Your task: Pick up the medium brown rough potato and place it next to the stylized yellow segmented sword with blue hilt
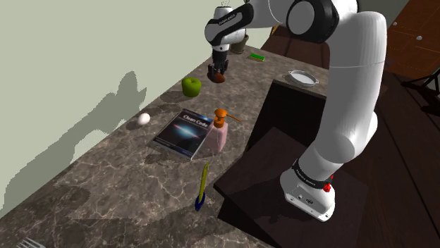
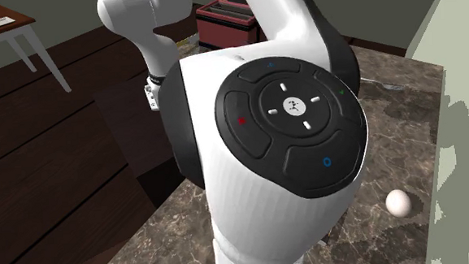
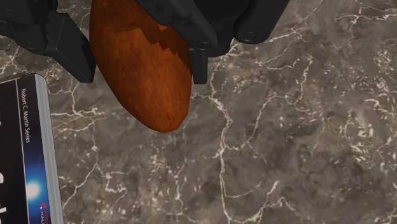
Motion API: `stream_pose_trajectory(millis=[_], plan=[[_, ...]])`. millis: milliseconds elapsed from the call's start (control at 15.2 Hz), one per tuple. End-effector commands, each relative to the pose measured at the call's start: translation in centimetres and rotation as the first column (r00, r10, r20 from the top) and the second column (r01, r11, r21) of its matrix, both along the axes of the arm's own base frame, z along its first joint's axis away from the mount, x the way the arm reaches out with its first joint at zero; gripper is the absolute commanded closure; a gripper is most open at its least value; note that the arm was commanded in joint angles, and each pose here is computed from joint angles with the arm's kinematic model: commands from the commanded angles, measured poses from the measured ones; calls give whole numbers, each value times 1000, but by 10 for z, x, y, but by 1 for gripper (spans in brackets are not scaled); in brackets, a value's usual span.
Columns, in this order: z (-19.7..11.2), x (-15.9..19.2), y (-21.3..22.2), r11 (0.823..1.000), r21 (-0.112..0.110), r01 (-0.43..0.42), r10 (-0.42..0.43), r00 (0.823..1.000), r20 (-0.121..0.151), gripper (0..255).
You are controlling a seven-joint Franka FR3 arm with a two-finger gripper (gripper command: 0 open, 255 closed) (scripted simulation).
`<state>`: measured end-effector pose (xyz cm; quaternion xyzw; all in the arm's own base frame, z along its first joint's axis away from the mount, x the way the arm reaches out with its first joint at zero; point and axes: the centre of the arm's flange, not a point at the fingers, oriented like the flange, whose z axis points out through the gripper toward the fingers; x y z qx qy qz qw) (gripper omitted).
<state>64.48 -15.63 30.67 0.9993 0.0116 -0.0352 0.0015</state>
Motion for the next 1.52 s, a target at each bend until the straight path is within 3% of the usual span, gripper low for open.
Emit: stream_pose_trajectory(millis=[0,1452], plan=[[11,0,1,1000,0,0,0,1000,0,255],[127,0,1,1000,0,0,0,1000,0,255]])
